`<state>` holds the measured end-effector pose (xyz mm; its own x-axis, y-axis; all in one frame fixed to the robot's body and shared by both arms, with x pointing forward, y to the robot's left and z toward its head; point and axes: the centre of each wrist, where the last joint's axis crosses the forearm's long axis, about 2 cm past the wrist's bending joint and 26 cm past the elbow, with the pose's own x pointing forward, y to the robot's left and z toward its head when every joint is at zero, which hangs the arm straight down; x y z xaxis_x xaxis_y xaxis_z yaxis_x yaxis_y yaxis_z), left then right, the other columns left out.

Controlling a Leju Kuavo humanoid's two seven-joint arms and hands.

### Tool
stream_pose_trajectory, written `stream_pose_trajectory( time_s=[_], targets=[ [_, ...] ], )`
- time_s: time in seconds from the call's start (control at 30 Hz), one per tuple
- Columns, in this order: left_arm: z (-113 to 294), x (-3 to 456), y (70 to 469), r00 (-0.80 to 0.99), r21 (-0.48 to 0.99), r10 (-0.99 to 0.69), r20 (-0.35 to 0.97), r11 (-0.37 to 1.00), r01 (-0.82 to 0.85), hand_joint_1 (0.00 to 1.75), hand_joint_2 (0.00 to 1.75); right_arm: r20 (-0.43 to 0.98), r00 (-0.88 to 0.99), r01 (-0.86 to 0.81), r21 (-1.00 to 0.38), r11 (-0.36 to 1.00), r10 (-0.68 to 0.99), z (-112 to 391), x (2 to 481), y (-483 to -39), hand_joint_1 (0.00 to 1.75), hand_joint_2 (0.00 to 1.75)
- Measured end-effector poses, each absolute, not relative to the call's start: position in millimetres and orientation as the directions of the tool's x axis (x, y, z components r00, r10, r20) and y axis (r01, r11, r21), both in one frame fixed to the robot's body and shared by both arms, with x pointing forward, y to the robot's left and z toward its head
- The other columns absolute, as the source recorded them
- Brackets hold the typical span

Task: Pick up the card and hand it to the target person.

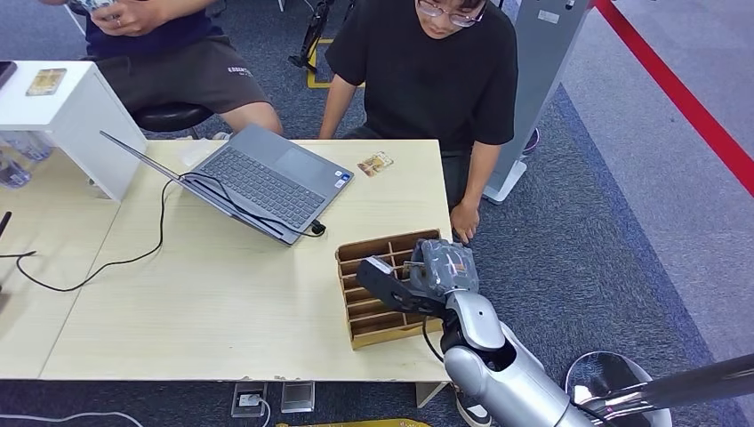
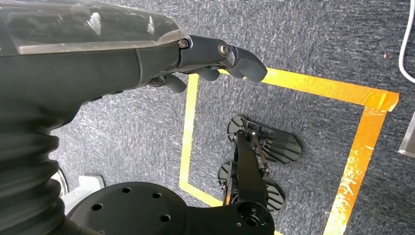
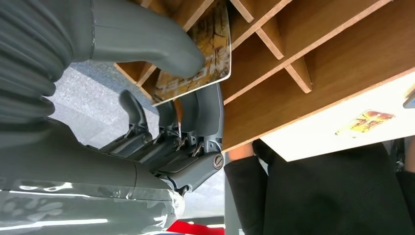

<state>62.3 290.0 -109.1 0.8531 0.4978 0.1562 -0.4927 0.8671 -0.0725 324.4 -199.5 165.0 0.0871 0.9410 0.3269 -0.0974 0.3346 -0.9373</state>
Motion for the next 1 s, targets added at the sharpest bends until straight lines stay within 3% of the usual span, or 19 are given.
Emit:
stream_pose_trajectory(
  time_s=[0.1,1.0],
  targets=[
    [-109.1,62.3,290.0,0.853,-0.073,0.498,0.156,0.867,-0.493,0.0,1.75,0.331,0.088,-0.099,-0.936,0.339,0.94,165.1,324.5,-199.6,1.6,1.75],
    [-109.2,62.0,289.8,0.843,-0.081,0.512,0.166,0.859,-0.506,0.0,1.75,0.326,0.088,-0.057,-0.942,0.331,0.941,164.3,323.6,-202.0,1.55,1.75]
  ],
)
